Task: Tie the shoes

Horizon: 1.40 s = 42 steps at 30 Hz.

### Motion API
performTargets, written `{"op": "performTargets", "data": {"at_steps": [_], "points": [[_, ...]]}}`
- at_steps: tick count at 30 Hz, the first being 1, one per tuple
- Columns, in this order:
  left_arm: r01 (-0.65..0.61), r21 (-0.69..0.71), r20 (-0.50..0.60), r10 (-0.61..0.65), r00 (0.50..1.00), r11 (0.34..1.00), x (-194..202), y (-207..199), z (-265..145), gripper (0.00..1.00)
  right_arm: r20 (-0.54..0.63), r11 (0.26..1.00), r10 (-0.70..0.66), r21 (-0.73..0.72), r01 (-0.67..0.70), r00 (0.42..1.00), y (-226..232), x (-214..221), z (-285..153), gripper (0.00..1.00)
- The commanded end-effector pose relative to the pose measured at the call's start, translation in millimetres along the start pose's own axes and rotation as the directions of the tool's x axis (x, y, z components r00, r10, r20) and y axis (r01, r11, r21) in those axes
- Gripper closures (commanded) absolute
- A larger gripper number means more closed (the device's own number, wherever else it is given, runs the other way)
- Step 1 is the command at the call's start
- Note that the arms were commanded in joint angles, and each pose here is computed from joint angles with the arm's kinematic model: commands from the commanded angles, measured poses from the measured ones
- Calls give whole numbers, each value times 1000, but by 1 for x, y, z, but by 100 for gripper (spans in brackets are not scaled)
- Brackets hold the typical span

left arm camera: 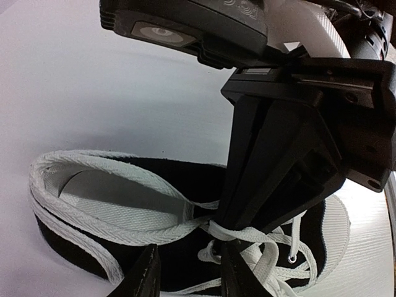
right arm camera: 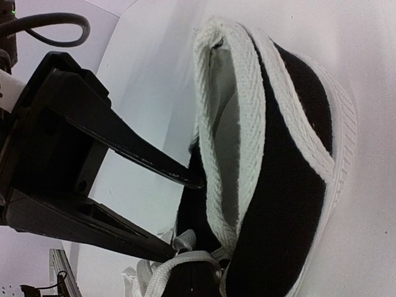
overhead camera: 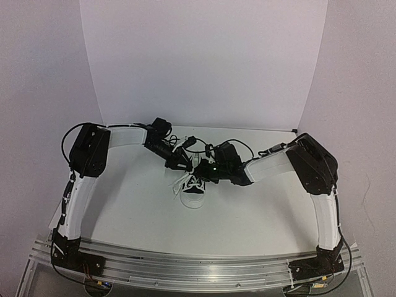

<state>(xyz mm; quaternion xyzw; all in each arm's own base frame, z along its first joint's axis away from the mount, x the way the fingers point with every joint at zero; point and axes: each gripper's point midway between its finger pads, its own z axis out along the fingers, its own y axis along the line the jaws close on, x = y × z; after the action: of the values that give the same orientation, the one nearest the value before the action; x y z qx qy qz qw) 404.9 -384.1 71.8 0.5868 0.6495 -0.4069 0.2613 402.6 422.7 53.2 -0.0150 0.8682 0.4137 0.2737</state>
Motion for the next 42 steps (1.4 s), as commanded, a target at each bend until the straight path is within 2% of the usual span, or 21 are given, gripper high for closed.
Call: {"op": "performTargets", "data": {"at_steps": [1, 7, 14, 21, 24, 26, 28, 30, 42], "points": [[-7, 7, -15, 7, 1000, 1000, 1, 2, 5, 68, -9, 999, 0, 36, 1, 1000, -17, 4, 4, 100], [-15, 39, -56, 17, 998, 999, 15, -9, 9, 72, 8, 999, -26, 21, 26, 1000, -12, -1, 4, 100], [-17, 64, -39, 20, 999, 998, 9, -14, 7, 99, 45, 997, -74, -8, 75, 996, -3, -10, 3, 100], [-17, 69, -9, 18, 1000, 997, -9, -20, -3, 100, 55, 996, -85, -15, 86, 995, -1, -11, 1, 100], [-11, 14, 7, 11, 1000, 1000, -23, -14, -12, 100, 60, 995, -98, -18, 99, 993, 1, -12, -2, 99], [-16, -37, 14, 16, 1000, 999, -29, -9, -18, 100, 68, 994, -104, -19, 105, 992, 3, -15, -6, 94], [-13, -68, 13, 14, 1000, 998, -30, -7, -21, 100, 74, 993, -111, -22, 112, 991, 6, -16, -11, 83], [-13, -84, 10, 14, 1000, 996, -33, -7, -23, 100, 84, 992, -118, -28, 121, 989, 12, -19, -19, 77], [6, -100, 11, -5, 1000, 995, -36, -6, -25, 100, 80, 986, -161, -25, 163, 984, 24, -17, -54, 66]]}}
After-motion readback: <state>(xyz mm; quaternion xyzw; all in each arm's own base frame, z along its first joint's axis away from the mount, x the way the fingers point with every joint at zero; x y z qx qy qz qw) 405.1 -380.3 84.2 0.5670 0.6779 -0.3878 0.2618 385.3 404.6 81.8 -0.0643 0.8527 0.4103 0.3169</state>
